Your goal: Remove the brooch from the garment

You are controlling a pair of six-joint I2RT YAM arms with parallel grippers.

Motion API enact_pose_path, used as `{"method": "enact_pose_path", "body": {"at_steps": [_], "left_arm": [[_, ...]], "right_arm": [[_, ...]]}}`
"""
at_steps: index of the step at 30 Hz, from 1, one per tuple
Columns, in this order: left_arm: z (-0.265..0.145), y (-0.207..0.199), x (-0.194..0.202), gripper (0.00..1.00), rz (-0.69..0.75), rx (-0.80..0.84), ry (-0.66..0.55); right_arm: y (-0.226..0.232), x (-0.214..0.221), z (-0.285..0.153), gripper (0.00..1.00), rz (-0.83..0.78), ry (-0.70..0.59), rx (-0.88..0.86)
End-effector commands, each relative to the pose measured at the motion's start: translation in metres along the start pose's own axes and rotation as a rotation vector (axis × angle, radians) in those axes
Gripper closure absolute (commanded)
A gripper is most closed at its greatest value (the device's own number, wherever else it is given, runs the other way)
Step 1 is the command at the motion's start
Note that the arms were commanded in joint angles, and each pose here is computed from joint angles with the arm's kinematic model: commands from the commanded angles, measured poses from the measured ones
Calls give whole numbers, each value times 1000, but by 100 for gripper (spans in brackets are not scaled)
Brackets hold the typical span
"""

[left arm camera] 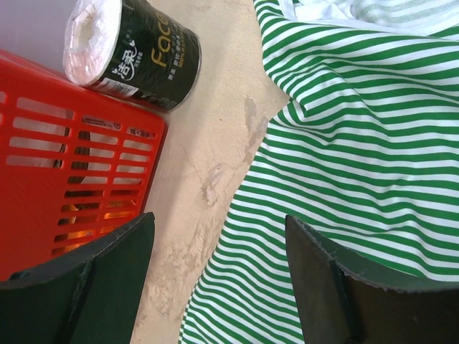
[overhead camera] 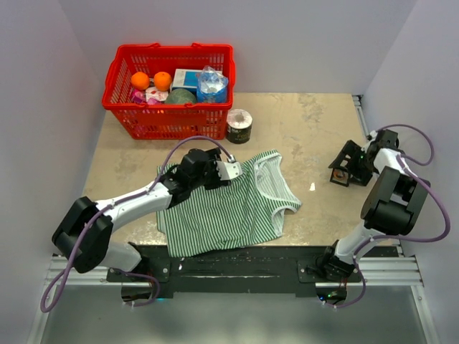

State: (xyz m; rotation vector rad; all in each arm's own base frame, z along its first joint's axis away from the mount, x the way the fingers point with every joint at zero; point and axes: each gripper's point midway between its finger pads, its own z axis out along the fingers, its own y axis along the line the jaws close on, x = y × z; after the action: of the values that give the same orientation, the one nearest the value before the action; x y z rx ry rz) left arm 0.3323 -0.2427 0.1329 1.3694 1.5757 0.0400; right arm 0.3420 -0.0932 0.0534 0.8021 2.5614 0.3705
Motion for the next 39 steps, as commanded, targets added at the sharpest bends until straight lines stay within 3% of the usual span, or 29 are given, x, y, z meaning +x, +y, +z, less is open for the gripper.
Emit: {"method": "enact_pose_path", "body": {"at_steps": [1,7,9,14,17,22,26,31,35,39], "left_arm": [[-7,4,-8,23,-10,-26,-40],[-11,-14,9,24,-14,32,4],[-14,-40,17,27,0,149,3],[-28,-96,59,43,36,476,56],[-28,-116,92,55,58,573,180],[-5,-101,119,57,55,529,256],[18,-73,137,57,116,458,308],[48,-13,148,57,132,316,337],[43,6,114,57,113,350,231],[3,-1,69,39,18,413,105]], "right_arm": [[9,-14,-25,1,-49,-57,-12],[24,-5,-47,1,-30,-35,-57],[32,-2,-56,1,-49,-32,-60],[73,3,-80,1,-153,-6,-267],[102,-6,-102,1,-252,-58,-360],[170,-8,-146,1,-478,-166,-505],[189,-17,-162,1,-493,-220,-547],[187,-38,-159,1,-428,-274,-475],[181,-52,-159,1,-366,-310,-400],[167,-75,-165,1,-309,-374,-255]]}}
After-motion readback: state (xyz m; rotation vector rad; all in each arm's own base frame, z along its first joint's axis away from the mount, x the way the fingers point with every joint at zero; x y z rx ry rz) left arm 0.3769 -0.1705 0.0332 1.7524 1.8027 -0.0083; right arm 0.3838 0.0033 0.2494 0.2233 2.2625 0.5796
